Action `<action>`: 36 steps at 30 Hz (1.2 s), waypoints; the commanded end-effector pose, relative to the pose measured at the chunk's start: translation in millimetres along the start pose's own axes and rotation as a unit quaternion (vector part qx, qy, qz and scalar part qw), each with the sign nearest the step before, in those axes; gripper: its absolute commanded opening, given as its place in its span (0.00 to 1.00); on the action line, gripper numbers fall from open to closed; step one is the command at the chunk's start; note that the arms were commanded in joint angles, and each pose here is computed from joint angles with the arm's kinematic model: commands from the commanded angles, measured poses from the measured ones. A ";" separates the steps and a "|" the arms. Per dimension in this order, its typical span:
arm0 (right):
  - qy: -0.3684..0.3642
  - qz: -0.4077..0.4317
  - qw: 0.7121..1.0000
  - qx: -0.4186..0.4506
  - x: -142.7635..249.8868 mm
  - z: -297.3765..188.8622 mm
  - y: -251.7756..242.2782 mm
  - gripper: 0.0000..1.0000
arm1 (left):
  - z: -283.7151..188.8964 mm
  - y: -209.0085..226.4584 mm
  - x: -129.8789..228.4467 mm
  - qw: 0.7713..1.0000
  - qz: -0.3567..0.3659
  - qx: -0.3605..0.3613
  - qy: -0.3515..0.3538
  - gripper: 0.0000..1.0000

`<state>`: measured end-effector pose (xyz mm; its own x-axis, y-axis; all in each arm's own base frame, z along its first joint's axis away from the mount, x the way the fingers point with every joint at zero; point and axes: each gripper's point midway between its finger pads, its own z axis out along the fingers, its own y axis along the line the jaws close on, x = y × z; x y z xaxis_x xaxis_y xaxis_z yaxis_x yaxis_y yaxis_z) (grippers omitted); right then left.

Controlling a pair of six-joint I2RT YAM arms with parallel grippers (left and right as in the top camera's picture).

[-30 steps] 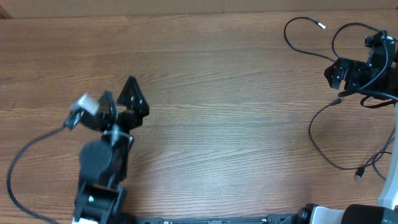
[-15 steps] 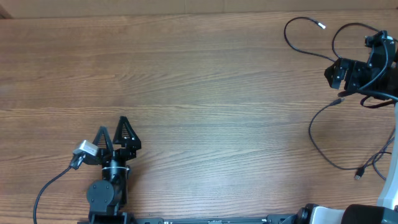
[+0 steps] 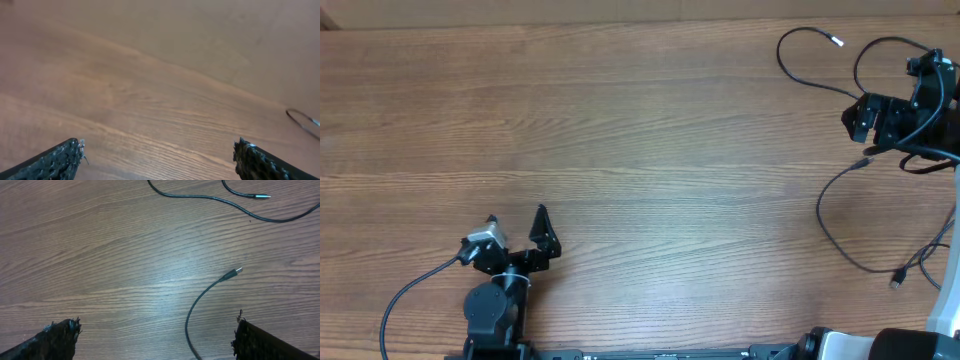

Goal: Untangle cables

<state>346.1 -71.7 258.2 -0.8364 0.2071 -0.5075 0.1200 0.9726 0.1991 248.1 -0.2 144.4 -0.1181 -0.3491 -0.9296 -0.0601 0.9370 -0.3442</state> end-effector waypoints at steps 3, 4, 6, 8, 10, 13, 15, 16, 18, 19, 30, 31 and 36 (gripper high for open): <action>-0.007 0.000 1.000 0.002 -2.7 -2.6 -0.2 1.00 | -3.8 -8.7 -8.3 0.998 0.058 0.025 -0.020 1.00; -0.007 0.000 1.000 0.002 -2.6 -2.6 -0.2 1.00 | -3.8 -9.0 -8.2 0.998 0.055 0.026 -0.020 1.00; -0.007 0.000 1.000 0.002 -2.6 -2.6 -0.2 1.00 | -3.8 -9.3 -8.0 0.998 0.046 0.027 -0.019 1.00; -0.007 0.000 1.000 0.002 -2.6 -2.6 -0.2 1.00 | -3.8 -9.6 -7.9 0.998 0.046 0.028 -0.019 1.00; -0.007 0.000 1.000 0.002 -2.6 -2.6 -0.2 1.00 | -3.8 -8.5 -8.3 0.998 0.061 0.025 -0.020 1.00; -0.007 0.000 1.000 0.002 -2.6 -2.6 -0.2 1.00 | -4.0 -11.6 -7.3 0.996 0.075 0.034 -0.018 1.00; -0.007 0.000 1.000 0.002 -2.6 -2.6 -0.2 1.00 | -3.9 -11.5 -7.1 0.996 0.080 0.033 -0.018 1.00; -0.007 0.000 1.000 0.002 -2.6 -2.6 -0.2 1.00 | -3.9 -11.6 -7.2 0.995 0.091 0.034 -0.018 1.00; -0.007 0.000 1.000 0.002 -2.6 -2.6 -0.2 1.00 | -3.9 -11.7 -7.0 0.992 0.120 0.033 -0.019 0.99; -0.007 0.000 1.000 0.002 -2.6 -2.6 -0.2 1.00 | -4.0 -11.8 -7.1 0.991 0.126 0.033 -0.019 1.00; -0.007 0.000 1.000 0.002 -2.6 -2.6 -0.2 1.00 | -3.8 -11.2 -7.9 0.991 0.125 0.031 -0.021 1.00; -0.007 0.000 1.000 0.002 -2.6 -2.6 -0.2 1.00 | -3.9 -11.3 -8.1 0.991 0.125 0.031 -0.021 1.00; -0.007 0.000 1.000 0.002 -2.6 -2.6 -0.2 1.00 | -3.8 -11.2 -7.9 0.991 0.125 0.031 -0.021 1.00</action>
<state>346.0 -71.7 258.1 -0.8366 0.2068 -0.5073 0.1199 0.9727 0.1987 246.2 -8.5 155.1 -0.0883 -0.1234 -0.9884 0.0230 0.9918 -0.1258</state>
